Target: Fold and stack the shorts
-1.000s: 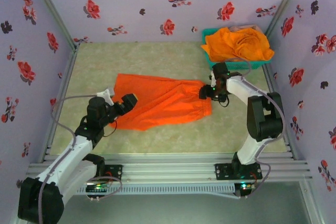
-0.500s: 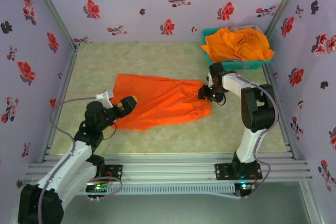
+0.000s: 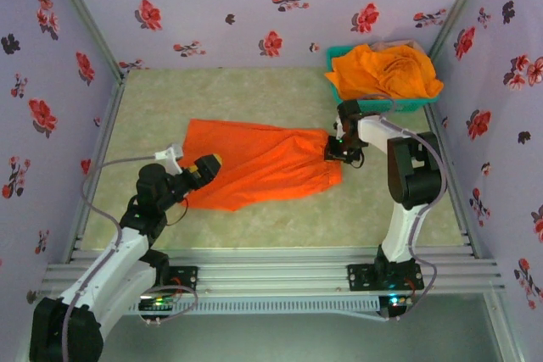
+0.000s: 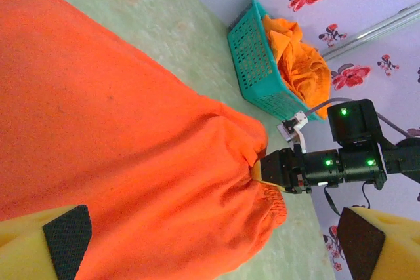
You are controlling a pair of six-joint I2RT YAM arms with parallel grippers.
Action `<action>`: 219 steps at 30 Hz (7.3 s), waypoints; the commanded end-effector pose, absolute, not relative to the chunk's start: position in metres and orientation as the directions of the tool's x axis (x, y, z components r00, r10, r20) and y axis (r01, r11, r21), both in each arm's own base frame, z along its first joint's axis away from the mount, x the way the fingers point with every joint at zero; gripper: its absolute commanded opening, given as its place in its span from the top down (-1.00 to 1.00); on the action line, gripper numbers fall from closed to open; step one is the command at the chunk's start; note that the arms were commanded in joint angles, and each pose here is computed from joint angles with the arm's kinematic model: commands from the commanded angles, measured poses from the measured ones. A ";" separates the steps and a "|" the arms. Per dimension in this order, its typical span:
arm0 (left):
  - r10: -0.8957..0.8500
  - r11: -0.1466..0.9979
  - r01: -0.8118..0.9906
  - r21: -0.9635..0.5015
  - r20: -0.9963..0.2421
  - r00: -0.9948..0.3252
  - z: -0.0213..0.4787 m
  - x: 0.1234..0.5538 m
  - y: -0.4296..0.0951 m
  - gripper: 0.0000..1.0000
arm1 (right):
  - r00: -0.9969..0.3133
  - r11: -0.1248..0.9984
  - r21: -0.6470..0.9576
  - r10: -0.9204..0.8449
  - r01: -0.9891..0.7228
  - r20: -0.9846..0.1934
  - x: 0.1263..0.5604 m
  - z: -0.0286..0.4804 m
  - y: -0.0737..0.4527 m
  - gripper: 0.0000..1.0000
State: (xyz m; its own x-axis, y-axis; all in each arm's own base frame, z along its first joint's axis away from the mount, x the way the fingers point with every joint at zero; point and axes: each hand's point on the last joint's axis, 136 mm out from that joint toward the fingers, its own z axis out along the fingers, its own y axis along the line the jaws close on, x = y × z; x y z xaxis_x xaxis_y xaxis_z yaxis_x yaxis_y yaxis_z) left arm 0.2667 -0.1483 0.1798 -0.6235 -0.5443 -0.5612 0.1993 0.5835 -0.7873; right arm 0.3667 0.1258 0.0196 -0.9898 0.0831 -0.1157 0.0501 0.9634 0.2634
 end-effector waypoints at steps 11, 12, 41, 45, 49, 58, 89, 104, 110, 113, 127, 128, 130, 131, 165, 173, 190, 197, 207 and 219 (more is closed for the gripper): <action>-0.577 0.571 0.200 -0.796 -0.562 -0.593 0.191 0.271 -0.139 -0.99 | -0.985 0.990 -0.144 -0.026 -0.001 -0.173 0.354 0.054 0.058 1.00; -0.575 0.571 0.204 -0.795 -0.564 -0.593 0.192 0.270 -0.139 -0.99 | -0.983 0.982 -0.187 -0.044 -0.010 -0.177 0.354 0.062 0.051 1.00; -0.573 0.552 0.214 -0.806 -0.553 -0.605 0.191 0.267 -0.142 -0.99 | -0.899 0.558 -0.824 -0.404 -0.098 -0.167 0.387 0.253 0.041 1.00; -0.574 0.554 0.192 -0.810 -0.538 -0.617 0.177 0.264 -0.141 -0.99 | -0.885 0.547 -0.827 -0.441 -0.132 -0.151 0.387 0.248 0.075 1.00; -0.576 0.551 0.190 -0.813 -0.535 -0.618 0.175 0.264 -0.141 -0.99 | -0.872 0.546 -0.824 -0.467 -0.155 -0.146 0.387 0.242 0.113 1.00; -0.580 0.545 0.182 -0.818 -0.525 -0.623 0.169 0.262 -0.141 -0.99 | -0.849 0.646 -0.730 -0.496 -0.222 -0.181 0.378 0.208 0.197 0.97; -0.628 0.500 0.186 -0.846 -0.502 -0.595 0.180 0.264 -0.139 -0.99 | -0.972 0.803 0.586 0.043 -0.104 -0.232 0.344 0.159 0.337 -0.94; -0.622 0.507 0.175 -0.844 -0.500 -0.603 0.175 0.262 -0.138 -0.99 | -0.932 0.960 -0.152 -0.267 -0.236 -0.244 0.329 0.076 0.304 -0.53; -0.621 0.510 0.174 -0.842 -0.501 -0.603 0.175 0.260 -0.137 -0.99 | -0.937 0.943 -0.224 -0.290 -0.246 -0.193 0.330 0.051 0.302 -0.25; -0.620 0.512 0.174 -0.841 -0.502 -0.603 0.174 0.259 -0.137 -0.99 | -0.942 0.944 -0.216 -0.288 -0.250 -0.172 0.328 0.041 0.305 -0.19; -0.622 0.510 0.179 -0.841 -0.504 -0.599 0.176 0.259 -0.137 -0.99 | -0.934 0.968 -0.082 -0.249 -0.236 -0.256 0.336 0.097 0.303 1.00; -0.622 0.510 0.180 -0.841 -0.506 -0.598 0.177 0.259 -0.136 -0.99 | -0.928 0.969 -0.060 -0.245 -0.238 -0.279 0.336 0.111 0.304 1.00; -0.622 0.510 0.179 -0.841 -0.504 -0.599 0.176 0.259 -0.136 -0.99 | -0.921 0.970 -0.024 -0.236 -0.240 -0.310 0.335 0.134 0.306 1.00; -0.622 0.511 0.177 -0.841 -0.504 -0.599 0.175 0.259 -0.136 -0.99 | -0.919 0.971 -0.006 -0.227 -0.238 -0.321 0.334 0.145 0.307 1.00; -0.685 0.504 0.165 -0.848 -0.508 -0.523 0.188 0.255 -0.121 -0.99 | -0.971 0.673 0.701 -0.142 -0.237 -0.192 0.294 0.158 0.436 -0.82; -0.652 0.457 0.241 -0.856 -0.507 -0.564 0.210 0.254 -0.142 -0.99 | -0.979 0.691 0.709 0.005 -0.143 -0.203 0.352 0.172 0.380 -0.83; -0.431 0.432 0.366 -0.824 -0.545 -0.720 0.193 0.263 -0.285 -0.98 | -0.991 0.747 0.664 0.083 -0.008 -0.105 0.409 0.114 0.326 -0.84; -0.354 0.562 0.267 -0.783 -0.520 -0.778 0.115 0.262 -0.297 -0.99 | -0.992 0.772 0.633 0.117 0.062 -0.045 0.439 0.062 0.314 -0.84; -0.404 0.603 0.151 -0.783 -0.463 -0.789 0.072 0.251 -0.273 -0.99 | -0.983 0.797 0.604 0.122 0.013 -0.140 0.444 0.082 0.290 -0.86; -0.355 0.627 0.325 -0.708 -0.631 -0.690 0.183 0.250 -0.259 -0.99 | -0.987 0.936 0.348 0.000 -0.057 -0.161 0.358 0.085 0.200 -0.74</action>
State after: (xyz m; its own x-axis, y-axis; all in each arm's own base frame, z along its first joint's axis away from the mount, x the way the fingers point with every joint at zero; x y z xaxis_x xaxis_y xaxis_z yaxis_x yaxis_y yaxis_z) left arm 0.2503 -0.2739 0.1796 -0.7144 -0.4052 -0.5705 0.3166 0.5400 -0.7798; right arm 0.3849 0.2216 0.1282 -0.9601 0.0610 -0.2731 -0.0707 0.8914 0.4477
